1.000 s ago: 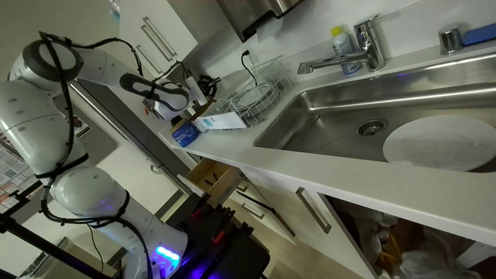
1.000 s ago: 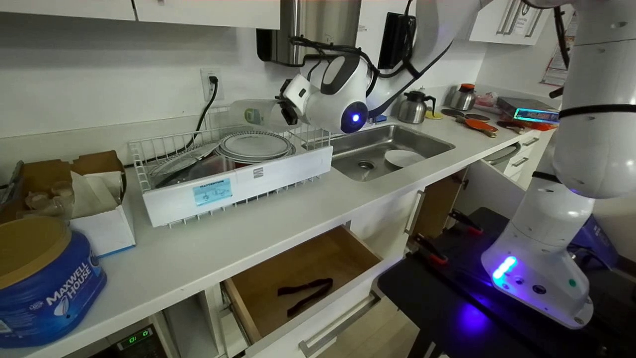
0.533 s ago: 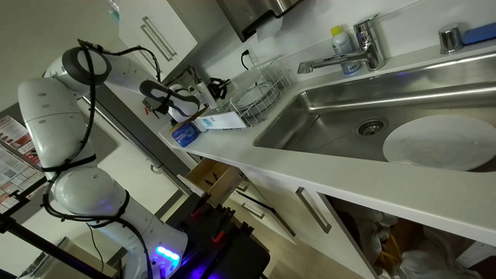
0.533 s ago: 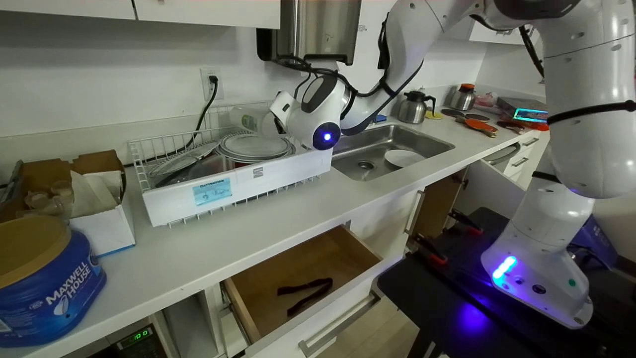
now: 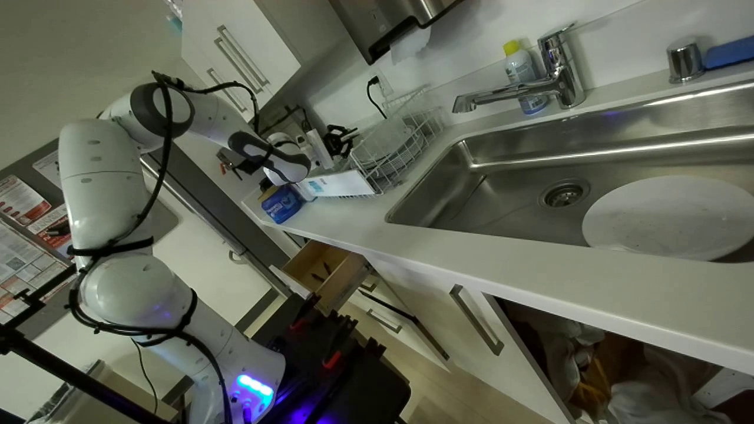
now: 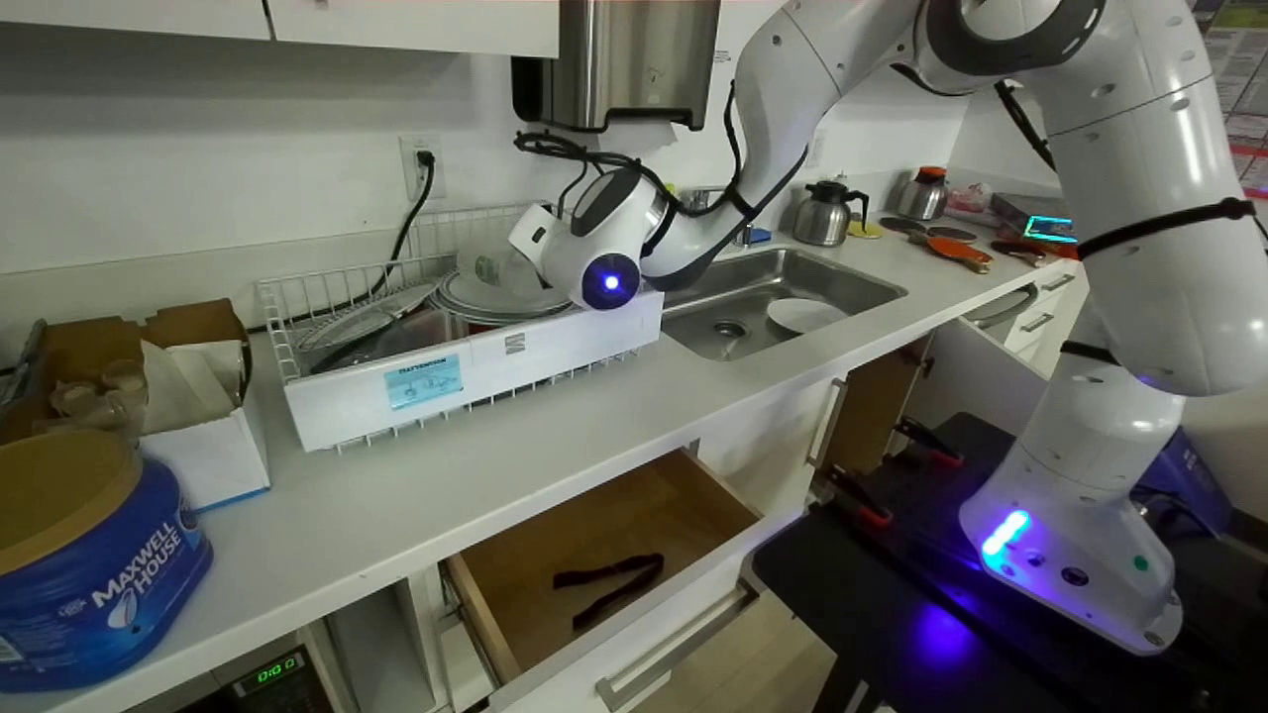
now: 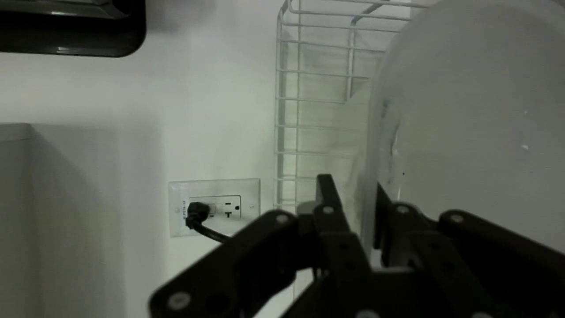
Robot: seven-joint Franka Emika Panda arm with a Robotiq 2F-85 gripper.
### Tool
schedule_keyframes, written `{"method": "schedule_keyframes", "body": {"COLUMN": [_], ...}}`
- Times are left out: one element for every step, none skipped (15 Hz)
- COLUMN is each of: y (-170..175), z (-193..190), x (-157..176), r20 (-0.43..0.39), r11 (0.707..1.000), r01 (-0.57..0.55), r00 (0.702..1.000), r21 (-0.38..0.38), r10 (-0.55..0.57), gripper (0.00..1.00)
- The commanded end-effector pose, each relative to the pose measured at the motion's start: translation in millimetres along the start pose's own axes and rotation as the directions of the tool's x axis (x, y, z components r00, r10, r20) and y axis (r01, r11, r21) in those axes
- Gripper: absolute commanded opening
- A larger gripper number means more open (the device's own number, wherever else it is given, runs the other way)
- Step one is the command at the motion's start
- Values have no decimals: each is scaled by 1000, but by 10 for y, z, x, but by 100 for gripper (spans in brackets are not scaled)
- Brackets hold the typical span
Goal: Pick up the bowl in the sink and put it on the drying rack
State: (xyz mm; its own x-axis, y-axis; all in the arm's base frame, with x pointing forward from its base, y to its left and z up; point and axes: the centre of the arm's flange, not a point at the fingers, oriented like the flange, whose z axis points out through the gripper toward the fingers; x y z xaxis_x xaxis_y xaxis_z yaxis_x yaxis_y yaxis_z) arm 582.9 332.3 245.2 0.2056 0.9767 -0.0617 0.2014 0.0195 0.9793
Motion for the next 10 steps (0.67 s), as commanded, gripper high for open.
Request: {"method": "schedule_keyframes", "body": {"y": [155, 199, 259, 319, 385, 452, 510, 570, 615, 656], "z": [-73, -146, -240, -326, -406, -483, -554, -618, -685, -742], "x": [147, 152, 147, 138, 123, 100, 70, 49, 14, -27], "r20": [5, -1, -9, -15, -25, -34, -39, -45, -50, -59], "r11": [999, 998, 998, 997, 997, 997, 996, 995, 993, 989], "r01": [41, 49, 56, 65, 62, 60, 58, 56, 54, 59], "r00": [999, 999, 998, 998, 998, 998, 998, 998, 998, 997], "r21": [31, 39, 42, 45, 46, 53, 64, 79, 102, 135], "r10": [-41, -49, -56, -64, -61, -58, -56, -52, -49, -52], "gripper": [51, 58, 65, 73, 80, 89, 95, 100, 100, 100]}}
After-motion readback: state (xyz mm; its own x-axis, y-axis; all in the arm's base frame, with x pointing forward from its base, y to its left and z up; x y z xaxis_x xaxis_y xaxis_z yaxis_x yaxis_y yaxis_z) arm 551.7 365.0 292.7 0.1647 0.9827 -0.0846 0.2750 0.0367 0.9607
